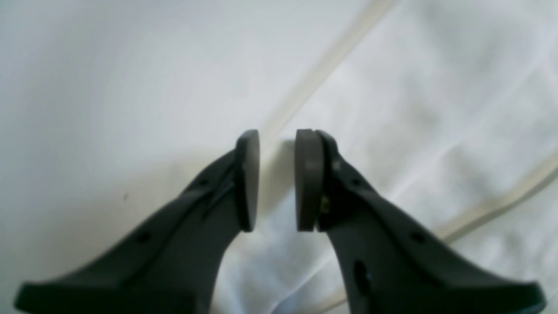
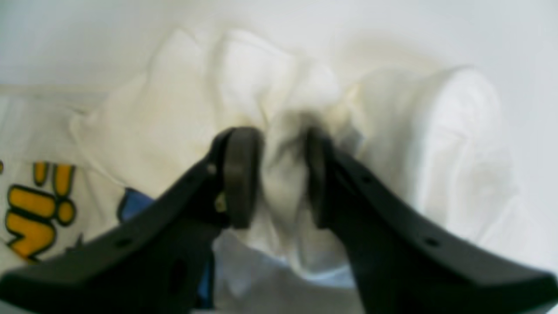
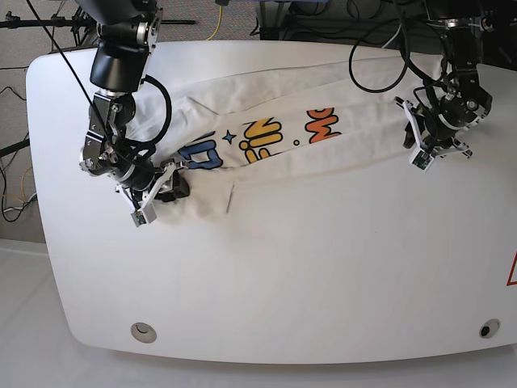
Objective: Fold the T-shirt properly
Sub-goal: 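Grasp the folded shirt with both grippers and drag it away from the arm bases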
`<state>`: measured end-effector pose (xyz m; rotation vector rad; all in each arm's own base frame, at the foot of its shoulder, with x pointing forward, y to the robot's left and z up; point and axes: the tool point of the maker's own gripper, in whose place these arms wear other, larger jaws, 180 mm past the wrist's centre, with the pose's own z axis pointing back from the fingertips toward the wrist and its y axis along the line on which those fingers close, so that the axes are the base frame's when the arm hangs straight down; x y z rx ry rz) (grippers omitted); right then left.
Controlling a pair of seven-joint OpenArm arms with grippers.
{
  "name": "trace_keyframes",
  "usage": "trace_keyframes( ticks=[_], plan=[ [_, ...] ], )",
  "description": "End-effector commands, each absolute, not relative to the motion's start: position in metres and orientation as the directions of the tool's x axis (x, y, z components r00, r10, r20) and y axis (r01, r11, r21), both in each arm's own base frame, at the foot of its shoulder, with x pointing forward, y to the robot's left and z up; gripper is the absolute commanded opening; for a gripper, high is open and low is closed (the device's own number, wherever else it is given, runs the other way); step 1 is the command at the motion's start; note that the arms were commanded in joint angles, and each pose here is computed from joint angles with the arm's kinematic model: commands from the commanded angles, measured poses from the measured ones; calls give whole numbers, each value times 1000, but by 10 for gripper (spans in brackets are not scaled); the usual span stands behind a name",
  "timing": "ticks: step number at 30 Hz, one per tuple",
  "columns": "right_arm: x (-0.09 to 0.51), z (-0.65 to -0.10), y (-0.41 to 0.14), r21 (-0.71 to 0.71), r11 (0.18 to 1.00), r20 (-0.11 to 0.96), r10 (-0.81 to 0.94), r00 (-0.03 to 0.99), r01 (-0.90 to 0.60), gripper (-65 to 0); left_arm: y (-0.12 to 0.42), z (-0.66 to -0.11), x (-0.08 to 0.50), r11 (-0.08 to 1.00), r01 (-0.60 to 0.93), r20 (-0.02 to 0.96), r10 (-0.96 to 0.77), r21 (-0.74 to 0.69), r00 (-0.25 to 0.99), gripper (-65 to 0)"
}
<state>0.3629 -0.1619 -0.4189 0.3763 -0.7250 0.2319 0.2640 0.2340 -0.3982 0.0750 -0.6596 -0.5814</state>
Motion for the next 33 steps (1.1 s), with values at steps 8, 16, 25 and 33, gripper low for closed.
trace_keyframes(
  ticks=[8, 16, 25, 33],
  plan=[
    [386, -341, -195, 109, 940, 804, 108, 584, -324, -188, 260, -379, 272, 857, 424, 585, -511, 293, 630, -499],
    [364, -349, -217, 126, 961, 794, 50, 606, -245, -310, 276, -374, 271, 882, 367, 610, -470, 295, 638, -368],
    [349, -386, -197, 174, 948, 728, 59, 683, -268, -617, 281, -383, 273, 895, 358, 602, -444, 265, 664, -435],
    [340, -381, -187, 127, 947, 721, 115, 683, -294, -548, 280, -382, 276, 896, 352, 603, -443, 270, 663, -294]
  ],
)
